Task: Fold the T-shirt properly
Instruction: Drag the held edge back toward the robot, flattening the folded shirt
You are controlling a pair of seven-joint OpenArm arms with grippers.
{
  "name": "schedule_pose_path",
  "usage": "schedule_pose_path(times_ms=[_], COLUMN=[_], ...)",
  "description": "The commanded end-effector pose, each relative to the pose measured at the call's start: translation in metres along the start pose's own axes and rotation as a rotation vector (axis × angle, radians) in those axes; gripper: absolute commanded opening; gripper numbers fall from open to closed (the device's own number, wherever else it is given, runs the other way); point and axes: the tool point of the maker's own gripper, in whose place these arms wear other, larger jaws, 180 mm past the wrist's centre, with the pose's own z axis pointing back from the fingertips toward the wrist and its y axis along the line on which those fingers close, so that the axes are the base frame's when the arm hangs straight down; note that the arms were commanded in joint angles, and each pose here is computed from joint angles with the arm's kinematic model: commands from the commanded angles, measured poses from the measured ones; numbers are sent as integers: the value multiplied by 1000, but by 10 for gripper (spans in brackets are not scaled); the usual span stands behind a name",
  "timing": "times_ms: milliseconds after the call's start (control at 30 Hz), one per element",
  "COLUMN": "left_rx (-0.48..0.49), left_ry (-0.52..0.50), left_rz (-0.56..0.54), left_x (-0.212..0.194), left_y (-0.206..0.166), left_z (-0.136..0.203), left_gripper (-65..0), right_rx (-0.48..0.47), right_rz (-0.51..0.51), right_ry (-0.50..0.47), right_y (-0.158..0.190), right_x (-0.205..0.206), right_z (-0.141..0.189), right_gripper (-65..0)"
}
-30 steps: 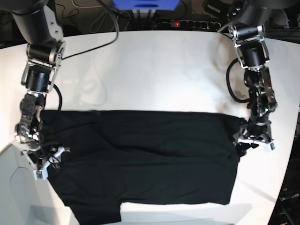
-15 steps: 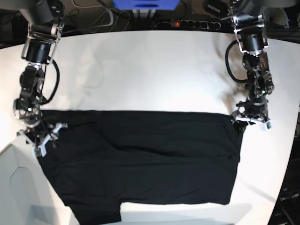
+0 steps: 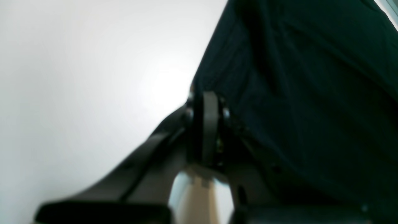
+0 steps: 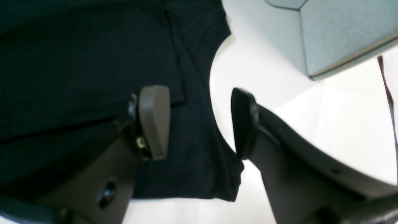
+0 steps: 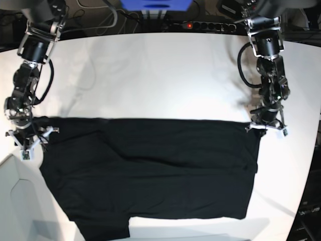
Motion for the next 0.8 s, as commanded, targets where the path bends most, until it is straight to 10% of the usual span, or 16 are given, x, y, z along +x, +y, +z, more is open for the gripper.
schedule_pose_path(times_ms=[0,767], left_rx=[-2,-19], left_ry=[11,-2], left_rz=[-17,1], left_x=[1,-3], left_y=[0,4], left_z=[2,20], left_gripper=[-647,-650], right_rx=[-26,-80], right_rz=[10,-149], right_ry=[-54,135], right_y=[-14,-58], right_x=[19,-86], right_z=[3,-3], right_gripper=[-327,-373])
